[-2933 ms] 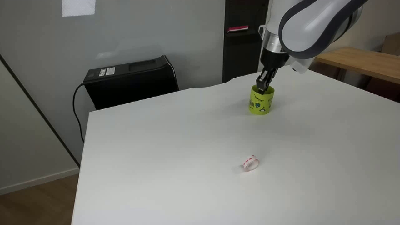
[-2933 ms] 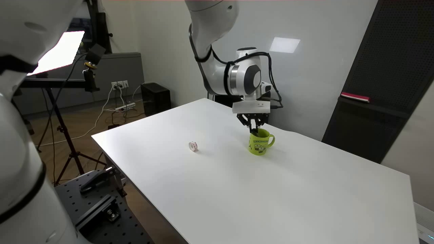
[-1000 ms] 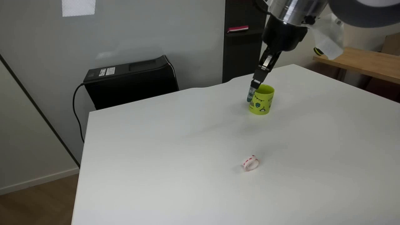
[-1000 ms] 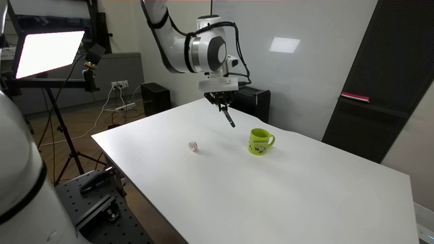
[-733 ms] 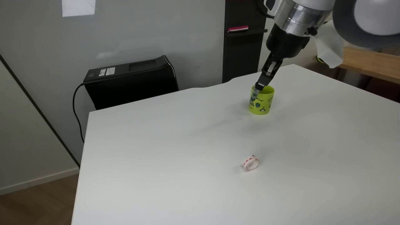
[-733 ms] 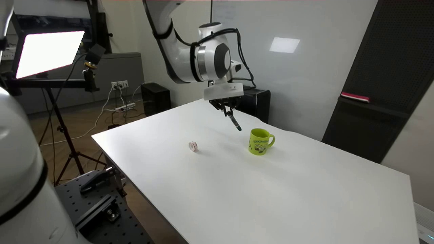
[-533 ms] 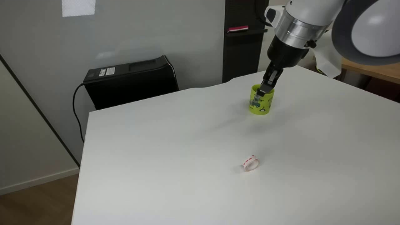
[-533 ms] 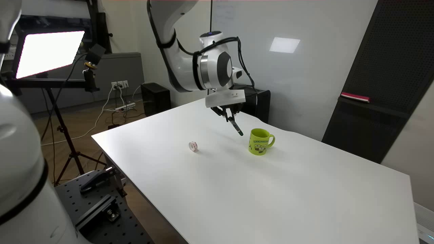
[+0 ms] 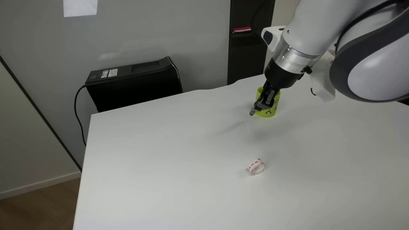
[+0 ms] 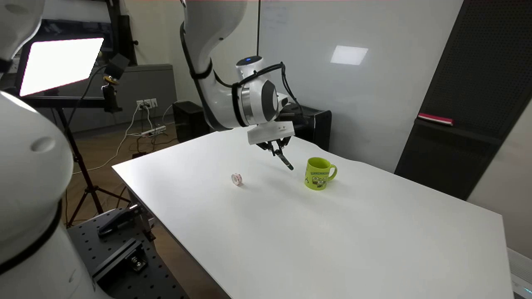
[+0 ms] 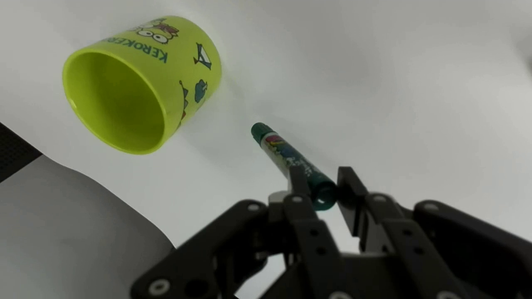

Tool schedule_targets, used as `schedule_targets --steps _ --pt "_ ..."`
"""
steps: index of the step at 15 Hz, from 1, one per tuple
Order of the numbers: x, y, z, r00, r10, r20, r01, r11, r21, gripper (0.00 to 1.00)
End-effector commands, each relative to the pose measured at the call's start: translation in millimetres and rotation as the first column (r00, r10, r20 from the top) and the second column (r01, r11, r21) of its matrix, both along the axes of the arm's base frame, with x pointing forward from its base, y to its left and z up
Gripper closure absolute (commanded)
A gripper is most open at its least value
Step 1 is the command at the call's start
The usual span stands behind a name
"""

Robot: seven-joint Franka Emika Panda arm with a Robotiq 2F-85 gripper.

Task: Take the marker out of the mug and put it on the table

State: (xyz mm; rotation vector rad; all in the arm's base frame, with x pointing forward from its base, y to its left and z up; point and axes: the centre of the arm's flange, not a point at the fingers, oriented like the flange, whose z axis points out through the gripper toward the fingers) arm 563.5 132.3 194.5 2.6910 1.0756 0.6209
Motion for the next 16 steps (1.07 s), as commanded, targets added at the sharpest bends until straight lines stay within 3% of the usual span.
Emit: schedule_targets --steps 1,10,11,13,16 --pt "1 18 -12 0.999 -0.008 0.042 0.007 1.000 0.009 0.96" --pt "-1 25 -36 0.999 -0.027 0.026 0.026 0.999 0.033 0.96" --pt "-1 25 -38 0.999 -0.033 0.019 0.033 0.999 0.035 0.59" --pt "0 23 -38 0.999 -0.043 0.015 0.043 0.998 0.039 0.53" --pt "2 19 -36 0.997 -0.071 0.007 0.070 0.996 0.053 0.29"
